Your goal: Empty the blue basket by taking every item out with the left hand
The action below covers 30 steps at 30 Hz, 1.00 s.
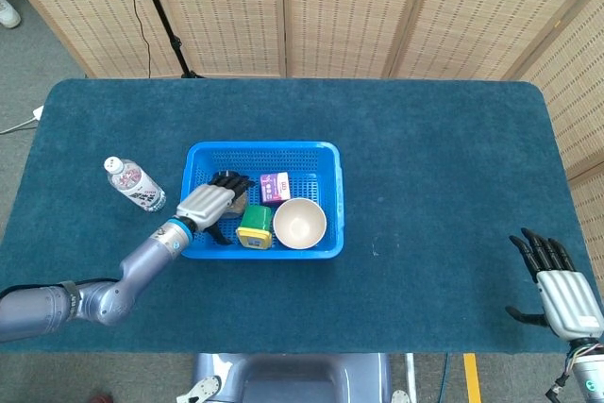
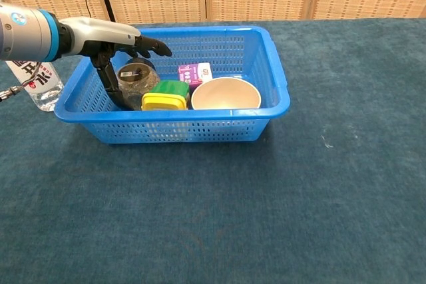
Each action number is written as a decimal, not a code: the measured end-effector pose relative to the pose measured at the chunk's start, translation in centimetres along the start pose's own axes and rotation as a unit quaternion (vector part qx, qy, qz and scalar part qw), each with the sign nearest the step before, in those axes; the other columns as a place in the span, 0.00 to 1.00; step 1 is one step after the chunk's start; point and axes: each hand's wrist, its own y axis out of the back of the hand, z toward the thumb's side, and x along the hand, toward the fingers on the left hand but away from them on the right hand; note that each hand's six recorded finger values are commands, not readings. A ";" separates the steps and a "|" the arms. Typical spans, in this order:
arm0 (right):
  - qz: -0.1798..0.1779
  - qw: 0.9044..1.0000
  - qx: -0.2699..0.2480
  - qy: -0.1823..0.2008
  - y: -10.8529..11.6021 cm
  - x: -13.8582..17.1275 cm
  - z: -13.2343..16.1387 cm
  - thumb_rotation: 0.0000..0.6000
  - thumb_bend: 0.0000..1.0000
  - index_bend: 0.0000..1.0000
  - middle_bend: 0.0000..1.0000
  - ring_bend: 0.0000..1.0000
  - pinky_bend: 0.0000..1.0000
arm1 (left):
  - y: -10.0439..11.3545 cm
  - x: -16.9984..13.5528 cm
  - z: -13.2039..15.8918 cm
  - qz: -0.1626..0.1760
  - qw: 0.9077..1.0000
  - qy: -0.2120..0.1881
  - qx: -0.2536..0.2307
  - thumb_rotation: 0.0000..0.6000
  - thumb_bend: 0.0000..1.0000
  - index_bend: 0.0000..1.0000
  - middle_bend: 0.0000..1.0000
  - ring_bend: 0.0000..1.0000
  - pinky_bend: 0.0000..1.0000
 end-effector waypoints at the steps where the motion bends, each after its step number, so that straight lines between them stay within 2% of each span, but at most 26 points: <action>1: 0.000 1.000 0.000 -0.001 0.0 -0.1 0.0 1.00 0.00 0.00 0.00 0.00 0.00 | -0.1 0.2 0.1 -0.002 1.000 0.000 0.000 1.00 0.12 0.00 0.00 0.00 0.00; 12: 0.004 1.000 -0.002 -0.003 -0.1 -0.4 -0.2 1.00 0.00 0.00 0.00 0.00 0.00 | -0.9 1.2 1.0 -0.009 1.000 0.000 0.021 1.00 0.12 0.01 0.00 0.02 0.00; 15: 0.004 1.000 -0.004 -0.002 0.0 -0.3 -0.1 1.00 0.00 0.00 0.00 0.00 0.00 | -1.1 1.4 1.4 0.000 1.000 -0.001 0.027 1.00 0.12 0.12 0.06 0.11 0.00; 17: 0.003 1.000 -0.005 -0.002 0.0 -0.3 -0.1 1.00 0.00 0.00 0.00 0.00 0.00 | -1.1 1.5 1.8 0.006 1.000 -0.002 0.030 1.00 0.12 0.24 0.16 0.20 0.00; 20: 0.002 1.000 -0.007 -0.002 0.1 -0.3 -0.2 1.00 0.00 0.00 0.00 0.00 0.00 | -0.9 1.5 2.1 0.019 0.999 -0.003 0.037 1.00 0.13 0.37 0.27 0.29 0.00; 26: 0.002 1.000 -0.009 0.001 0.2 -0.2 -0.1 1.00 0.00 0.00 0.00 0.00 0.00 | -1.3 1.6 2.3 0.027 0.998 0.001 0.050 1.00 0.20 0.49 0.36 0.37 0.00; 30: 0.002 1.000 -0.010 0.002 0.3 -0.1 -0.1 1.00 0.00 0.00 0.00 0.00 0.00 | -1.3 1.7 2.5 0.033 0.998 0.003 0.051 1.00 0.22 0.52 0.38 0.39 0.00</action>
